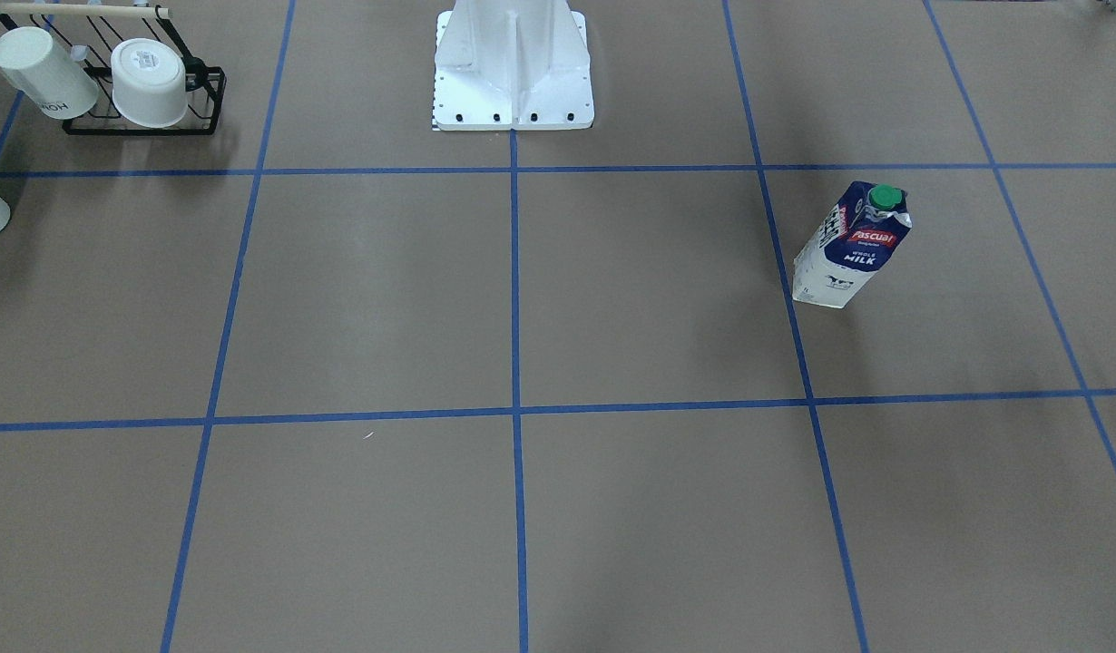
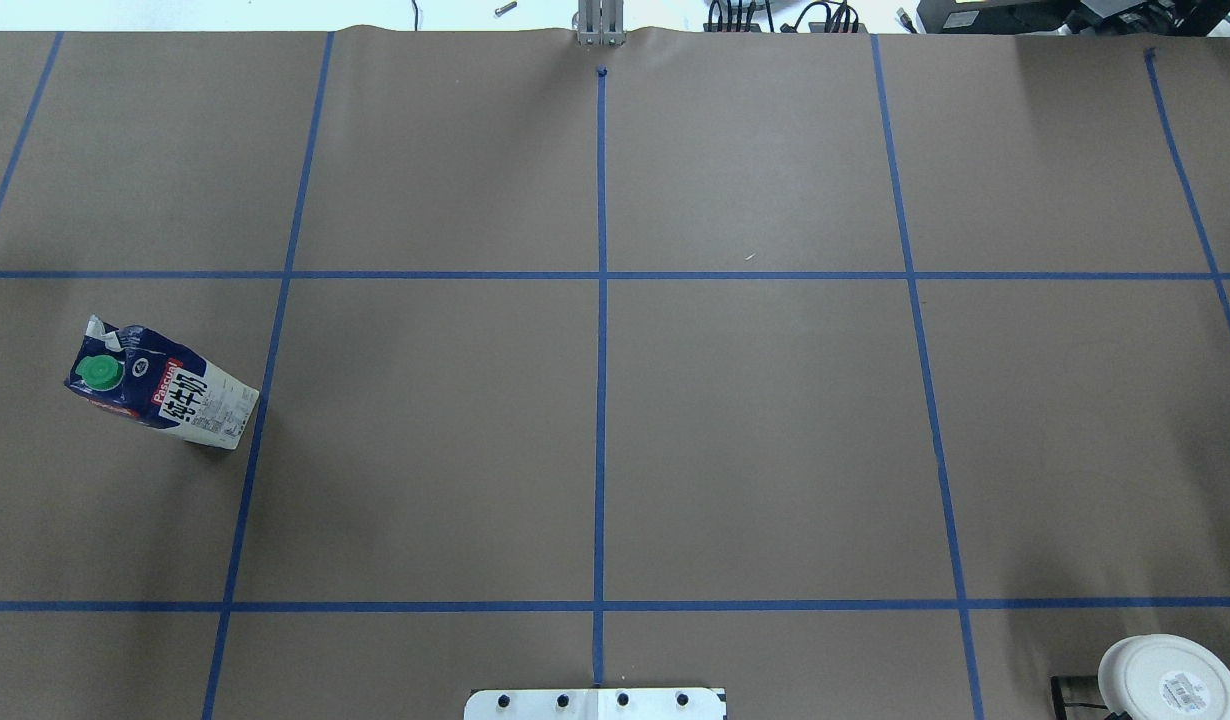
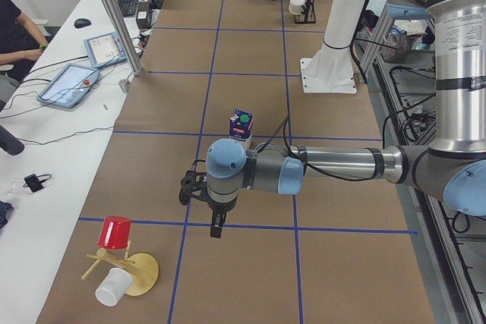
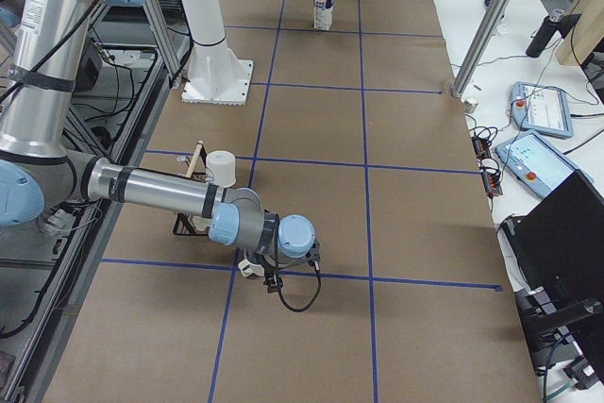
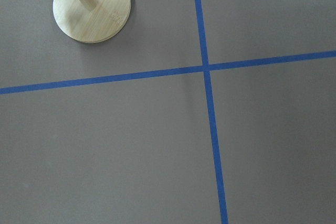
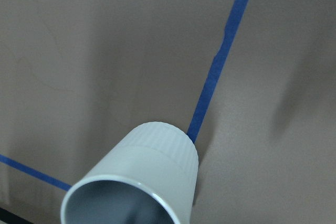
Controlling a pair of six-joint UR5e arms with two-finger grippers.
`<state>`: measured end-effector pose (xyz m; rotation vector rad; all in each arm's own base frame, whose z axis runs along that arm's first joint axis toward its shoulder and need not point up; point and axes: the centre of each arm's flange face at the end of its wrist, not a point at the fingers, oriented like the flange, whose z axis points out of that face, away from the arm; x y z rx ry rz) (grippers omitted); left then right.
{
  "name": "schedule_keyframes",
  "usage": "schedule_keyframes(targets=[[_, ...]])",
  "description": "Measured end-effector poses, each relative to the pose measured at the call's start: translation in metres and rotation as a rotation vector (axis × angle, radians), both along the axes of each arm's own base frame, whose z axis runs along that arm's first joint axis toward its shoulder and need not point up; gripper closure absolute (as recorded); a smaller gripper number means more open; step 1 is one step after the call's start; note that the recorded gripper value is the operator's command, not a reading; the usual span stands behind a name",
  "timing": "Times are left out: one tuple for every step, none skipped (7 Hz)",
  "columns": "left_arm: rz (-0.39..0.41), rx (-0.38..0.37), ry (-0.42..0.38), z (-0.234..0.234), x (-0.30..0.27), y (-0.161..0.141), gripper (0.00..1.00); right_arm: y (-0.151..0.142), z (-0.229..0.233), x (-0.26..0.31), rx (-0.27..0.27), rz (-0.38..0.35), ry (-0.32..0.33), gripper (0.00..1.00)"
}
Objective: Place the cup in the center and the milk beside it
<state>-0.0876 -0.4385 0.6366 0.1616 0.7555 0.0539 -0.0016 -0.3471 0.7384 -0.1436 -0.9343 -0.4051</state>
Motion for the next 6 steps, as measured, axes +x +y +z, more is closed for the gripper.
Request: schedule_keyframes(targets=[[0.000, 0.000, 0.000, 0.0000, 0.0000, 0.0001, 0.01, -0.0016, 0.0028, -0.0017, -0.005, -0.004, -0.001, 0.02], [0.000, 0.000, -0.001, 0.0001, 0.0000, 0.0001, 0.01, -0.0027, 0.0037, -0.0036, -0.006, -0.008, -0.002, 0.28], [0.000, 0.000, -0.001, 0.0001, 0.0000, 0.0001, 0.01, -0.0034, 0.0037, -0.0055, -0.008, -0.010, -0.006, 0.69], [0.000, 0.000, -0.001, 0.0001, -0.0001, 0.0001, 0.01, -0.0036, 0.0032, -0.0070, -0.010, -0.010, -0.015, 1.00], [0.000, 0.000, 0.000, 0.0000, 0.0000, 0.0001, 0.01, -0.0041, 0.0025, -0.0080, -0.005, -0.014, -0.023, 1.00], [0.000, 0.000, 0.000, 0.0000, 0.0000, 0.0001, 0.01, -0.0046, 0.0020, -0.0086, 0.008, -0.023, -0.031, 1.00]])
